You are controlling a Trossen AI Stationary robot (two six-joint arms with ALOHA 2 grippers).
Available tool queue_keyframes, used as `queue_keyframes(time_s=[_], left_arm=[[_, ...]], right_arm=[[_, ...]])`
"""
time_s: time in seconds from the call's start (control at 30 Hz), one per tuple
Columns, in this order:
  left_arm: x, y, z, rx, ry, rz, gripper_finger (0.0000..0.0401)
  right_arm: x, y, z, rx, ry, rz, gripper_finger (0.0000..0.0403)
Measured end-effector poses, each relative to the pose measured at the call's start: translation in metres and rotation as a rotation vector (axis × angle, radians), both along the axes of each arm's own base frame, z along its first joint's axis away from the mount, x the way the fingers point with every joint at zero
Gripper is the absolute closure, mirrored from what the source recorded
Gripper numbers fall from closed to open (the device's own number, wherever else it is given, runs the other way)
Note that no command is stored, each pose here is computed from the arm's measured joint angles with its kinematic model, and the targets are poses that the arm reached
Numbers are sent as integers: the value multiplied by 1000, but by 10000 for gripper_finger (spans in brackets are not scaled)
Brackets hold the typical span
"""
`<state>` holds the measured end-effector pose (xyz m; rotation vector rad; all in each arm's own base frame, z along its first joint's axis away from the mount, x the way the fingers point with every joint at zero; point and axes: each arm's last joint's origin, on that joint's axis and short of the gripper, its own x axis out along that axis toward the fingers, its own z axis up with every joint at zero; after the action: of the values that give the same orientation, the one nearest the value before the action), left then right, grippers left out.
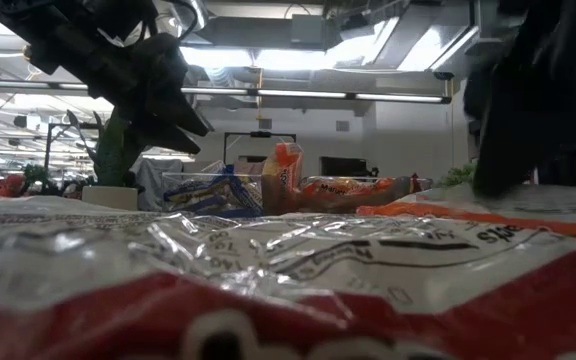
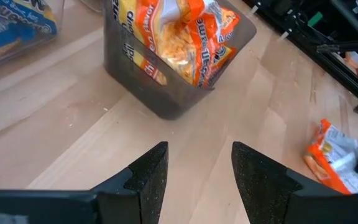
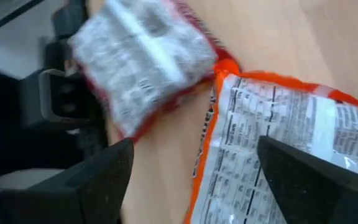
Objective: Sort Maruchan noodles
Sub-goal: Put the orange noodle pack into the black bin
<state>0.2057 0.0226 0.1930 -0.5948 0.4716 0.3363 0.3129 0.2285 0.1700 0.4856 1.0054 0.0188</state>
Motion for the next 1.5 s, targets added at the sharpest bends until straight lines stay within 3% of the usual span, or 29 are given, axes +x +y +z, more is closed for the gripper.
queue_keyframes(time_s=[0.23, 0.47, 0.53, 0.63, 0.77, 0.9, 1.0, 1.13, 1.27, 1.37, 1.5], left_arm=[[0, -6, 0, 6, 4, -19, 229], [0, -5, 0, 22, 5, 5, 229], [0, -5, 0, 23, 5, 6, 229], [0, -5, 0, 23, 5, 6, 229], [0, -5, 0, 35, 7, -1, 229], [0, -5, 0, 37, 9, -2, 229], [0, -5, 0, 37, 11, -2, 229], [0, -6, -1, 37, 13, -3, 229], [0, -7, -1, 13, 9, -41, 229], [1, -8, 1, -21, -8, -84, 229], [4, -11, 5, -92, -67, -161, 229]], right_arm=[[-4, -8, -11, -61, 100, -132, 95], [-10, -44, -10, -299, 200, -219, 119], [-6, -54, -10, -296, 229, -248, 122], [1, -66, -6, -187, 276, -272, 126], [9, -71, 14, -138, 245, -260, 133], [9, -69, 63, -220, 169, -273, 142], [-2, -60, 87, -346, 163, -284, 148], [-39, -42, 85, -431, 215, -510, 156], [-71, -32, 74, -301, 300, -875, 155], [-88, -25, 69, -131, 261, -1135, 144], [-89, -21, 49, -6, 346, -1167, 116]])
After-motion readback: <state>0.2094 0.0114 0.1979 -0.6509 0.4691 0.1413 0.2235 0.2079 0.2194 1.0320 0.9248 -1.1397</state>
